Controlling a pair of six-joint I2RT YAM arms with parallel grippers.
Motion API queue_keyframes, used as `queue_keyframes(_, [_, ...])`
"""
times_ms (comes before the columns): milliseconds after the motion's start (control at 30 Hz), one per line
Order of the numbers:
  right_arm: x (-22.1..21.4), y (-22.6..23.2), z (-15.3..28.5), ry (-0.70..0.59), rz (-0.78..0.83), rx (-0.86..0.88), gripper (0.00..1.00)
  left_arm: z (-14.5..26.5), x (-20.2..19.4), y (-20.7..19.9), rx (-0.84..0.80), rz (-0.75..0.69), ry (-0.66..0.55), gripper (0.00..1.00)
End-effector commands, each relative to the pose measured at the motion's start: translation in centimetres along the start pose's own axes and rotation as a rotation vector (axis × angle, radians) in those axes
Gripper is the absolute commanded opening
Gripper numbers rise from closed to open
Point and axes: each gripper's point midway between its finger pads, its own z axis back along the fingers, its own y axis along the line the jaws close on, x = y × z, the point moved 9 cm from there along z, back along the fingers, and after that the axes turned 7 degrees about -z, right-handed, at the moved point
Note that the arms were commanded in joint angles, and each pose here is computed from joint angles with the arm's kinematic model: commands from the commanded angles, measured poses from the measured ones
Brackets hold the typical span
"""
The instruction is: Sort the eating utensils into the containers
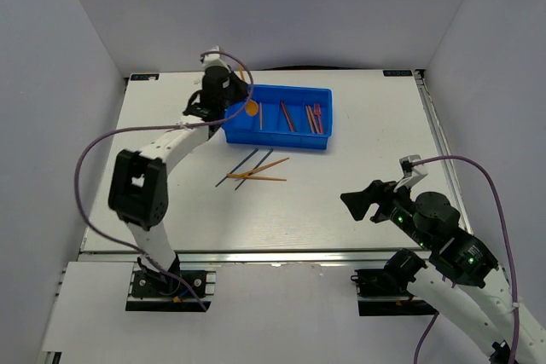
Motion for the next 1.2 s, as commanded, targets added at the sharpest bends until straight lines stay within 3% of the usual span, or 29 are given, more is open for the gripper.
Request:
queue_keyframes(0, [1.2, 0.6, 0.3, -0.052, -0.031, -0.012, 0.89, -2.0, -0.2, -3.6, -0.142, 0.031, -0.097, 0.00])
queue_keyframes(167, [1.2, 0.9, 0.3, -0.020, -0.040, -0.005, 0.89, -5.5, -3.0, -3.2, -0.110, 0.034, -0.106, 0.00])
queue_keyframes(500, [1.5, 1.0, 0.0, -0.016, -0.025, -0.022, 0.89, -6.5, -6.3, -2.4, -0.120, 0.042, -0.075, 0.00])
queue_keyframes(833, [1.4, 1.1, -0.4, -0.002, -0.018, -0.013, 0.89, -5.8, -8.9, -1.8, -0.077, 0.000, -0.031, 0.00])
queue_keyframes(1167, [1.2, 1.1, -0.3, 0.005, -0.021, -0.004, 0.89, -3.8, -8.9, -1.0, -0.022, -0.019, -0.041, 0.00])
